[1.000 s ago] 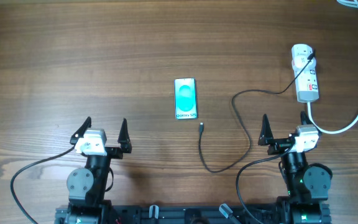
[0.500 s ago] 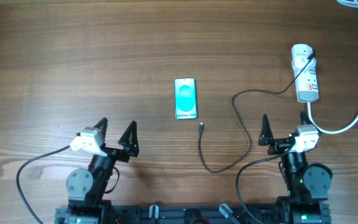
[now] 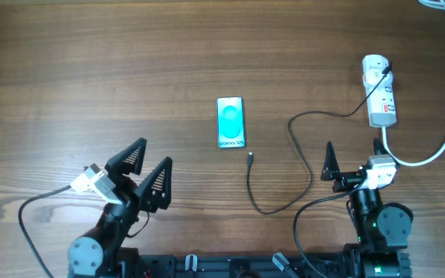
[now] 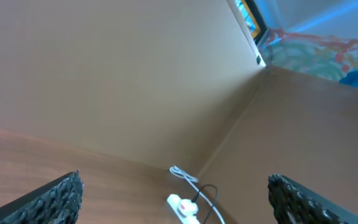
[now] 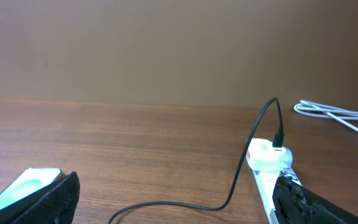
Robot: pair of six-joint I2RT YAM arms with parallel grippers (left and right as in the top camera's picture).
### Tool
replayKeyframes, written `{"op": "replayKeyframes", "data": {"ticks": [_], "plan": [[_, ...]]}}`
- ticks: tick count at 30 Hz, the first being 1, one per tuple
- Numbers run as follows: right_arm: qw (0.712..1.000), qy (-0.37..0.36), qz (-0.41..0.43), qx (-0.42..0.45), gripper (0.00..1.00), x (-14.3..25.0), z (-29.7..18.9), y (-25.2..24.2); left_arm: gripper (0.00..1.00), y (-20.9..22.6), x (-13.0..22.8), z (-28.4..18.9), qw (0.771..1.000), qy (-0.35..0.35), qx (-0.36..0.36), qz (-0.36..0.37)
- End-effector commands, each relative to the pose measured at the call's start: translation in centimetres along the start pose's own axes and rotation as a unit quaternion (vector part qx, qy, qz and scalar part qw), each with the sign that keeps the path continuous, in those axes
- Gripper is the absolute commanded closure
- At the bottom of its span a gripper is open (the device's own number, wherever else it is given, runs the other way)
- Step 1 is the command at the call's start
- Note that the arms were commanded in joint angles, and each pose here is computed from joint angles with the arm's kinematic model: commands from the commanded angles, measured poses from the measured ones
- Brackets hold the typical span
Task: Plug charger to phone and switch on socket
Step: 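Move the left gripper forward over the phone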
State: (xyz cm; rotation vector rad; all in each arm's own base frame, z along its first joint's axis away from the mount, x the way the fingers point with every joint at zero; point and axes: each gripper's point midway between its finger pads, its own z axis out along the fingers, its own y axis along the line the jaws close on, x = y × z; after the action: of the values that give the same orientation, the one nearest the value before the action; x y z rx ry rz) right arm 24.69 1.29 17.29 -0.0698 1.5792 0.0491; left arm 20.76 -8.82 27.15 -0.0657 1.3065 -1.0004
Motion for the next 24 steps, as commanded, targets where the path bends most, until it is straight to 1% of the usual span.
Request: {"op": "replayKeyframes", "data": {"ticks": [1,4,5,7,8,10,11,12,13,15,16,17,18,19,20,22,24], "plan": [[1.000,-0.001,-0.006,0.010,0.00,0.0,0.0,-0.4,0.00,-2.2,-3.1,0.7,0.999,-0.009,-0.001,0.048],[1.000,-0.001,-0.006,0.010,0.00,0.0,0.0,-0.4,0.00,-2.5,-4.3,2.2,0.996,0.017,-0.023,0.083],[1.000,-0.001,-0.006,0.010,0.00,0.0,0.0,-0.4,0.00,-2.4,-4.6,2.8,0.996,0.030,-0.033,0.083],[1.000,-0.001,-0.006,0.010,0.00,0.0,0.0,-0.4,0.00,-1.4,-4.7,4.6,0.992,0.083,-0.074,0.058],[1.000,-0.001,-0.006,0.010,0.00,0.0,0.0,-0.4,0.00,-0.7,-4.5,5.3,0.987,0.119,-0.102,0.039],[1.000,0.000,-0.006,0.010,0.00,0.0,0.0,-0.4,0.01,0.6,-3.8,6.4,0.970,0.191,-0.150,0.027],[1.000,0.000,-0.006,0.010,0.00,0.0,0.0,-0.4,0.01,1.2,-3.3,6.8,0.957,0.231,-0.173,0.017],[1.000,-0.001,-0.006,0.010,0.00,0.0,0.0,-0.4,0.00,1.8,-2.7,7.3,0.940,0.279,-0.199,-0.001],[1.000,0.000,-0.006,0.010,0.00,0.0,0.0,-0.4,0.00,1.8,-2.0,8.0,0.924,0.318,-0.209,-0.025],[1.000,-0.001,-0.006,0.010,0.00,0.0,0.0,-0.4,0.00,0.3,-1.0,9.7,0.907,0.375,-0.176,-0.072],[1.000,-0.001,-0.006,0.010,0.00,0.0,0.0,-0.4,0.00,-0.1,-0.8,10.3,0.903,0.388,-0.161,-0.086],[1.000,0.000,-0.006,0.010,0.00,0.0,0.0,-0.4,0.00,-1.2,-0.1,11.0,0.894,0.416,-0.124,-0.115],[1.000,0.000,-0.006,0.010,0.00,0.0,0.0,-0.4,0.00,-1.7,0.1,11.9,0.893,0.424,-0.093,-0.117],[1.000,-0.001,-0.006,0.010,0.00,0.0,0.0,-0.4,0.00,-1.7,0.5,12.3,0.890,0.431,-0.086,-0.122],[1.000,-0.001,-0.006,0.010,0.00,0.0,0.0,-0.4,0.00,-1.4,1.4,12.5,0.883,0.442,-0.094,-0.126],[1.000,0.000,-0.006,0.010,0.00,0.0,0.0,-0.4,0.01,-0.2,3.8,12.2,0.864,0.462,-0.151,-0.130],[1.000,-0.001,-0.006,0.010,0.00,0.0,0.0,-0.4,0.01,0.3,6.3,11.6,0.842,0.490,-0.200,-0.105]]}}
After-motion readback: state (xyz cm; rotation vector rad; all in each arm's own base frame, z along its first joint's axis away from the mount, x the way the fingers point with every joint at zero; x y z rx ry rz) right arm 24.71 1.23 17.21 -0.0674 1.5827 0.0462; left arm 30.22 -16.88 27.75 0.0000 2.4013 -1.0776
